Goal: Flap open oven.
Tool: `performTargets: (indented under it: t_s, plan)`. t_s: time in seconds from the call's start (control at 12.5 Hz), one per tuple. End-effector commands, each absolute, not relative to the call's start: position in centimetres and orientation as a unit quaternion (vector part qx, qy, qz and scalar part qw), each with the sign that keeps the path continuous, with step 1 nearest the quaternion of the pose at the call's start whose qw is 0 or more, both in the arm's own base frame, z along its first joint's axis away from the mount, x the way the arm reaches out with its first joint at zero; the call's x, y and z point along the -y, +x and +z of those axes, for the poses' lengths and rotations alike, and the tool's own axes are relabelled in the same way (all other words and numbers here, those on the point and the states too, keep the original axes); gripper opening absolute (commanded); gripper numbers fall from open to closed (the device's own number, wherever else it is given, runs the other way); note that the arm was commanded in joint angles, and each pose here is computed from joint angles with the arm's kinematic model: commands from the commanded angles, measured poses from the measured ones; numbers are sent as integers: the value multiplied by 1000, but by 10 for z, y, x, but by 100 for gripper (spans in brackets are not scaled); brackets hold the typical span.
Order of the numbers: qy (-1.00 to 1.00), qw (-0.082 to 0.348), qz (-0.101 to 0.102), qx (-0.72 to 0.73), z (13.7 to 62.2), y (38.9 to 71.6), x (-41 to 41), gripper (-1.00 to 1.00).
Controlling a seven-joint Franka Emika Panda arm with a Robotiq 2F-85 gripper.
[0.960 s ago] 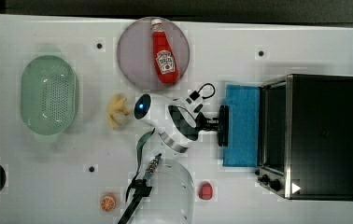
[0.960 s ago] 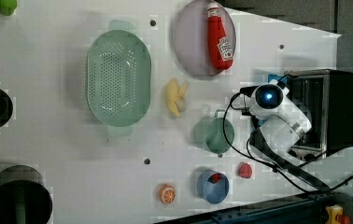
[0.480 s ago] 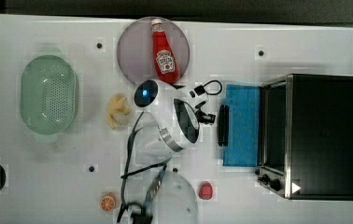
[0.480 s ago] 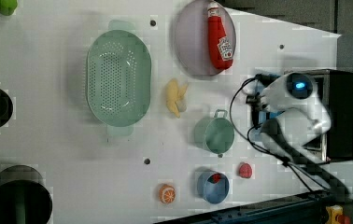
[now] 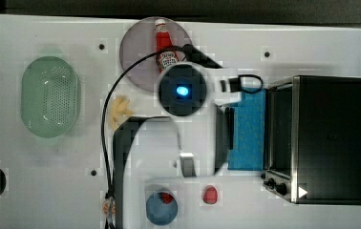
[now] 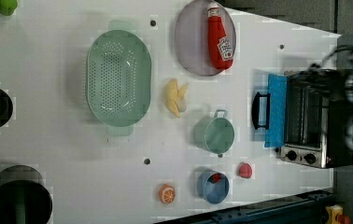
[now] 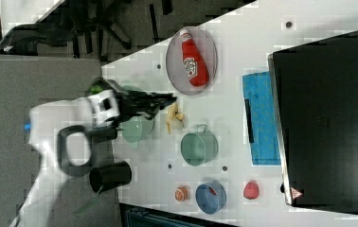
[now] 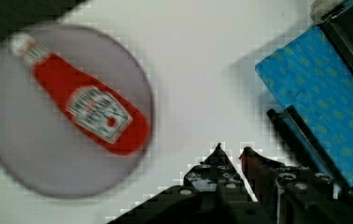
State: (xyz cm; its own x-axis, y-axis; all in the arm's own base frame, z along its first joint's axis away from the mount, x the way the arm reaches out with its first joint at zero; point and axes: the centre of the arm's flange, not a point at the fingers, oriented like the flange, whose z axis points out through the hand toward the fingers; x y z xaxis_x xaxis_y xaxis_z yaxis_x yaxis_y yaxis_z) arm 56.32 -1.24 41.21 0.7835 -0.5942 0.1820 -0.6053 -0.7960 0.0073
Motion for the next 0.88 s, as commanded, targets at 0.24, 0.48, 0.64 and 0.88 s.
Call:
performTargets:
  t_s: [0.24,0.48,0.64,0.88]
  plan:
    - [922,5,24,386,480,531,38,-65]
    - [918,7,-12,397,534,505,44,-65]
    - [902,9,-25,430,555,493,47,-65]
    - [903,3,-16,430,565,490,45,-65]
